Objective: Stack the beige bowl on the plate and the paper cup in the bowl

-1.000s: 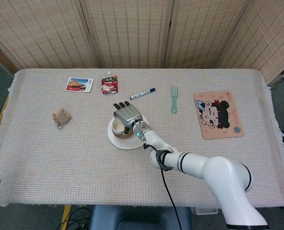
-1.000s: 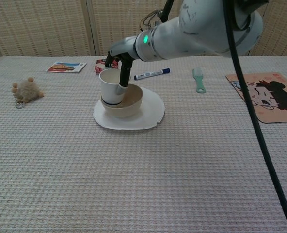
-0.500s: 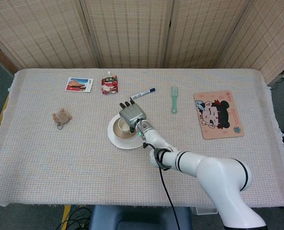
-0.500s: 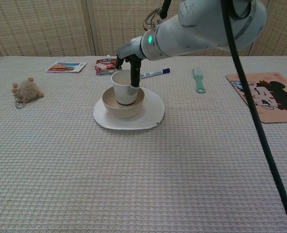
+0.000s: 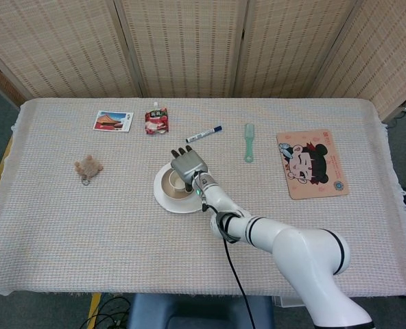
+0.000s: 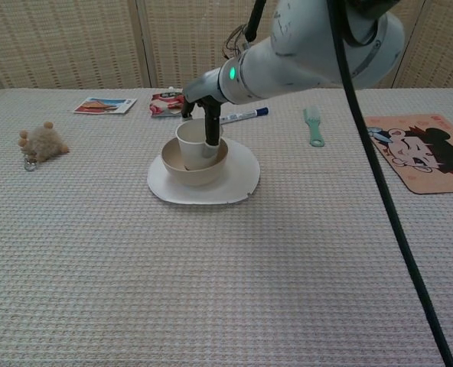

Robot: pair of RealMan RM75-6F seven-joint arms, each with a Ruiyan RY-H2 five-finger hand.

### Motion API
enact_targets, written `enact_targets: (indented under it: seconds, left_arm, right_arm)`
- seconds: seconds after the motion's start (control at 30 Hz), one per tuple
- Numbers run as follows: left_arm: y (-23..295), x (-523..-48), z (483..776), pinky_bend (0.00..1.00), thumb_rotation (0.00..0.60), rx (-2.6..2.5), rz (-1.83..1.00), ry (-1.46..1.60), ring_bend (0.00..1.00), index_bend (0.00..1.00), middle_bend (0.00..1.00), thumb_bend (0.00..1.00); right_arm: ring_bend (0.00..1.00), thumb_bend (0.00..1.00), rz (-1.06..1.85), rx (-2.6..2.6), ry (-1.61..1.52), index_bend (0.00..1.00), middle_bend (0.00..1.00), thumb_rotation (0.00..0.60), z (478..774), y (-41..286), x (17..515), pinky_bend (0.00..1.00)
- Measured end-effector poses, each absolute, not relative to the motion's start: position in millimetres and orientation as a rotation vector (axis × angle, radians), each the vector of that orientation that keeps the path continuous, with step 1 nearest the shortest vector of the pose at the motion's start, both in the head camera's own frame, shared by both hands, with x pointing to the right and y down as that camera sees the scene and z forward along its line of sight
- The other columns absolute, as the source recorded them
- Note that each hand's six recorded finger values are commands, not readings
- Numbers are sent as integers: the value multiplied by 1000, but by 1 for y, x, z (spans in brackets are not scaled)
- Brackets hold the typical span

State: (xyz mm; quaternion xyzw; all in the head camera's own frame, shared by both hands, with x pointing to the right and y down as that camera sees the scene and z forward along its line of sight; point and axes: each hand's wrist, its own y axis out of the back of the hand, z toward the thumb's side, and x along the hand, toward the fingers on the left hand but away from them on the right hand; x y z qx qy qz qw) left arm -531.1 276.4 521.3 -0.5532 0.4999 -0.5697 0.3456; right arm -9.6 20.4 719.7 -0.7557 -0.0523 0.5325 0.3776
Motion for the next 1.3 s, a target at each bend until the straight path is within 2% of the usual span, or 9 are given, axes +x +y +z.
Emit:
enact_targets:
  seconds: [0.2,0.27,0.4,0.43,0.7,0.9,1.1,1.3]
  left_arm:
    - [276,-531,520,142,600,-1434,-1475,1300,0,185,62,272]
    - [276,-531,520,142,600,-1434,-1474,1300,0,186,62,272]
    - [276,-531,521,142,600,-1435,-1476,1299,0,186,62,273]
    - [276,-531,521,142,600,-1435,-1477,1299,0,186,62,272]
    - [276,-531,523,142,600,-1437,-1481,1293,0,186,62,272]
    - [275,-532,522,142,600,-1429,-1482,1291,0,186,62,272]
    - [275,-527,523,141,600,-1431,-1480,1269,0,186,62,272]
    - [274,-514,530,142,600,-1460,-1473,1213,0,186,62,272]
  right_arm:
    - [0,263,1366,-1930,-116,400,0,600,724,24,-9,0]
    - [0,260,1369,-1929,-114,307,0,600,725,25,-8,0]
    - [0,229,1377,-1929,-108,46,0,600,725,25,-6,0]
    - [0,218,1378,-1930,-108,12,0,600,724,24,-5,0]
    - [0,187,1375,-1951,-115,0,0,600,718,21,-3,0]
    - [0,188,1366,-1955,-119,0,0,600,702,18,7,0]
    - [0,187,1343,-1949,-178,0,0,600,666,19,38,0]
    - [0,185,1279,-1899,-336,0,0,600,628,34,105,0]
